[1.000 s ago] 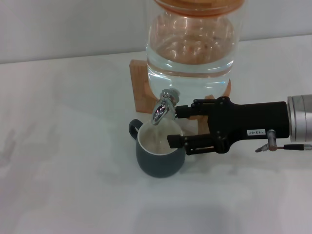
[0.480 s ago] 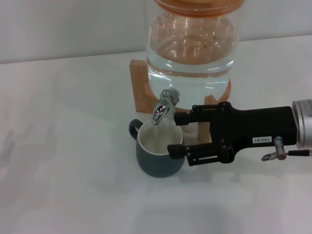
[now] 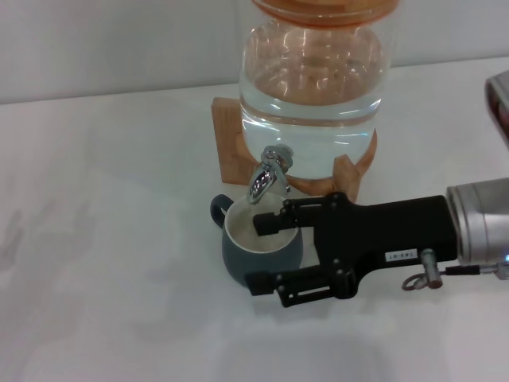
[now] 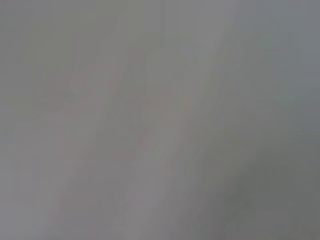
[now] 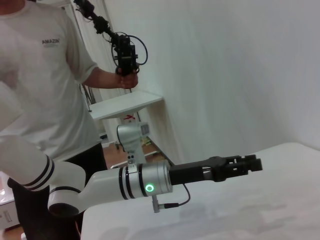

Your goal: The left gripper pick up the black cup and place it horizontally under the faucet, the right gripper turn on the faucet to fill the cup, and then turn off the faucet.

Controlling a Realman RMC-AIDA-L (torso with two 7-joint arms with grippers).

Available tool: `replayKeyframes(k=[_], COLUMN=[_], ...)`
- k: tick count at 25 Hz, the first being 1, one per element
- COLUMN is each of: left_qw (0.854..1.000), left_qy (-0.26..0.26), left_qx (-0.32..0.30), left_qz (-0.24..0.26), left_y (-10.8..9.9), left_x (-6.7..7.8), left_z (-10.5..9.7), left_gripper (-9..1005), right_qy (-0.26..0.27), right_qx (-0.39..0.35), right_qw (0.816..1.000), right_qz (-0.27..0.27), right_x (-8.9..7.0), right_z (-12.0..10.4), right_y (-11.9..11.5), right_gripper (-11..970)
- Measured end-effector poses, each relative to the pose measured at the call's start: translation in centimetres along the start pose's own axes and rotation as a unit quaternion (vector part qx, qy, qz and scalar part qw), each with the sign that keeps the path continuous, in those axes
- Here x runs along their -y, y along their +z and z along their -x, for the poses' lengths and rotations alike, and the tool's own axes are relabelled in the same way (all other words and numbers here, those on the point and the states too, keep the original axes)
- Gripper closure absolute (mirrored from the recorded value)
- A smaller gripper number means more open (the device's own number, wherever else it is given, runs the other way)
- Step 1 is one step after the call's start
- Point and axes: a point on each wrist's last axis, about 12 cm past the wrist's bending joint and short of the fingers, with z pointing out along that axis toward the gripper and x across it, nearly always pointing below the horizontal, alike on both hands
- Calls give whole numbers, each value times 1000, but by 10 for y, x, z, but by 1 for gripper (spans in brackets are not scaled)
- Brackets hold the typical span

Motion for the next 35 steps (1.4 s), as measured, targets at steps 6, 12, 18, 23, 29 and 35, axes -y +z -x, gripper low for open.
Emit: replayKeyframes(k=[6,12,18,23,29,35], left_qw=[1000,1000,1000,1000,1000,1000], left_qy=[0,0,0,2,6,6], left_qx=[-3,-4,-5,-6,-7,-6], left_qz=[3,3,4,3,3,4], left_y=[0,0,0,0,-1,-2], left_x=[0,0,0,0,0,0], left_z=[-1,-2,-2,-2,-3,-3], left_gripper=[510,510,510,510,510,511], right_qy=[-4,-3,-4,-4,0,3], right_qx=[0,-4,-6,-3,-1,-2], right_qw=[1000,1000,1000,999,999,998], right_qz=[6,-2,-16,-34,-52,-66], right_x=[-2,-3,-1,1,5,10], right_z=[0,-2,-2,0,-1,-2], right_y=[9,23,36,41,37,32], right_gripper=[177,177,178,178,178,178])
